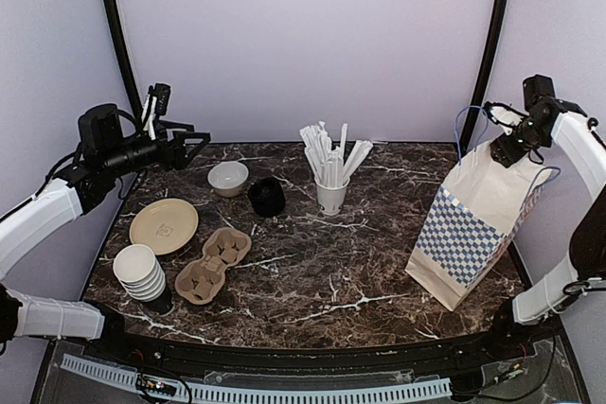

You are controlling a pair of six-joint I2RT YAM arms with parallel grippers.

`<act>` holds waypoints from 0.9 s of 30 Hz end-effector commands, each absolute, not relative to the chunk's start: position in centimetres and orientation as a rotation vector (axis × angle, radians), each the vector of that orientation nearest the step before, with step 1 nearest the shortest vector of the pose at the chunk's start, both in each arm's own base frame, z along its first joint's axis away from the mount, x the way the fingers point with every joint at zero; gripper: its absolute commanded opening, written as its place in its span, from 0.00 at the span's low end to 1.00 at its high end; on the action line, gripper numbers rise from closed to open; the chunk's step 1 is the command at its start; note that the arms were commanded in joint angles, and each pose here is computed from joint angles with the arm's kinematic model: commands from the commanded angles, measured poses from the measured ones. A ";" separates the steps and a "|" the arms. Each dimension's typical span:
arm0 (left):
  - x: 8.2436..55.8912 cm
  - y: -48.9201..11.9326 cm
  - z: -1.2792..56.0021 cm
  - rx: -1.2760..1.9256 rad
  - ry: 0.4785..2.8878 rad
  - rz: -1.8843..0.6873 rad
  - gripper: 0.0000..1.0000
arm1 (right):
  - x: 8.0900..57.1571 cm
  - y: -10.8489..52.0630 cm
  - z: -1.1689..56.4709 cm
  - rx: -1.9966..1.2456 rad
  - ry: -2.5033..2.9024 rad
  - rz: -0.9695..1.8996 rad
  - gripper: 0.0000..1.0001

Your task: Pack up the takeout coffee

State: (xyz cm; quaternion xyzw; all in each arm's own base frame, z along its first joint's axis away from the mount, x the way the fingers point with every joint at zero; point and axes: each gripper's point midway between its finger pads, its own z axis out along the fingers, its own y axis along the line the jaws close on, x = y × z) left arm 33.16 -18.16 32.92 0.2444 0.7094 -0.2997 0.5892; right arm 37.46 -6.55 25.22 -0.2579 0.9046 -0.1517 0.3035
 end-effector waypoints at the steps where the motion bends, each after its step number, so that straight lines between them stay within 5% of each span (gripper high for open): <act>1: 32.7 -17.8 33.9 0.571 1.606 -0.682 0.75 | 41.3 -7.1 28.4 -0.603 2.233 -0.459 0.72; 19: 32.7 -18.1 33.1 0.586 1.621 -0.686 0.75 | 52.3 -5.6 31.7 -0.417 2.079 -0.172 0.73; 27: 33.2 -18.9 31.6 0.599 1.676 -0.655 0.70 | 47.9 -4.2 33.7 -0.403 2.092 -0.111 0.77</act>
